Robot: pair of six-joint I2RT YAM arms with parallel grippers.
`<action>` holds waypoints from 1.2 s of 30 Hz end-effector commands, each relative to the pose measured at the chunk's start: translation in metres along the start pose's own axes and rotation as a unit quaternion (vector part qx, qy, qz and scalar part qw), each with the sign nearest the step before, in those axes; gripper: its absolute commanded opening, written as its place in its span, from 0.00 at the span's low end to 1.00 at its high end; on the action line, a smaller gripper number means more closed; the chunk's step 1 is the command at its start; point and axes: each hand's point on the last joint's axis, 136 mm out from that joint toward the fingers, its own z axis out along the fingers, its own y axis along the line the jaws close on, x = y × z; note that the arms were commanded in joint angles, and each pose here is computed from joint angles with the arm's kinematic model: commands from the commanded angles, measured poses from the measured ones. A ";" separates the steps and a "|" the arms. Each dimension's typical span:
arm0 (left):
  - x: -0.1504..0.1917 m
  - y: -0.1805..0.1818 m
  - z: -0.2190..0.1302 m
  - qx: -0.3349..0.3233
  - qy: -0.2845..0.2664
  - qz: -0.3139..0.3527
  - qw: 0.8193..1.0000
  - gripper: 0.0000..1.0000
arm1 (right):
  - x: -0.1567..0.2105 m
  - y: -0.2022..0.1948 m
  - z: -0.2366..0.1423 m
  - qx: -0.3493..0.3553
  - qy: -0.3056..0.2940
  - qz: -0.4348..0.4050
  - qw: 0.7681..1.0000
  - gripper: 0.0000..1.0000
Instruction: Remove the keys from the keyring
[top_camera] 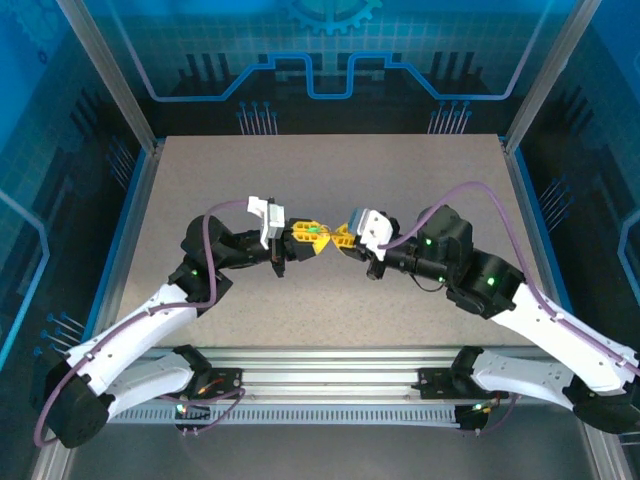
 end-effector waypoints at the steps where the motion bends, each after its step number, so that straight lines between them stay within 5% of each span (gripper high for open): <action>1: -0.041 -0.009 -0.005 0.013 -0.052 0.032 0.998 0.00 | 0.002 -0.019 -0.007 0.071 -0.004 -0.064 0.995 0.00; 18: -0.049 -0.004 -0.001 0.017 -0.041 -0.004 0.999 0.00 | 0.017 0.010 0.006 0.115 0.053 -0.302 0.945 0.00; 36: -0.029 0.014 0.003 -0.038 0.046 -0.050 0.997 0.00 | 0.022 0.011 0.038 0.187 0.106 -0.444 0.870 0.00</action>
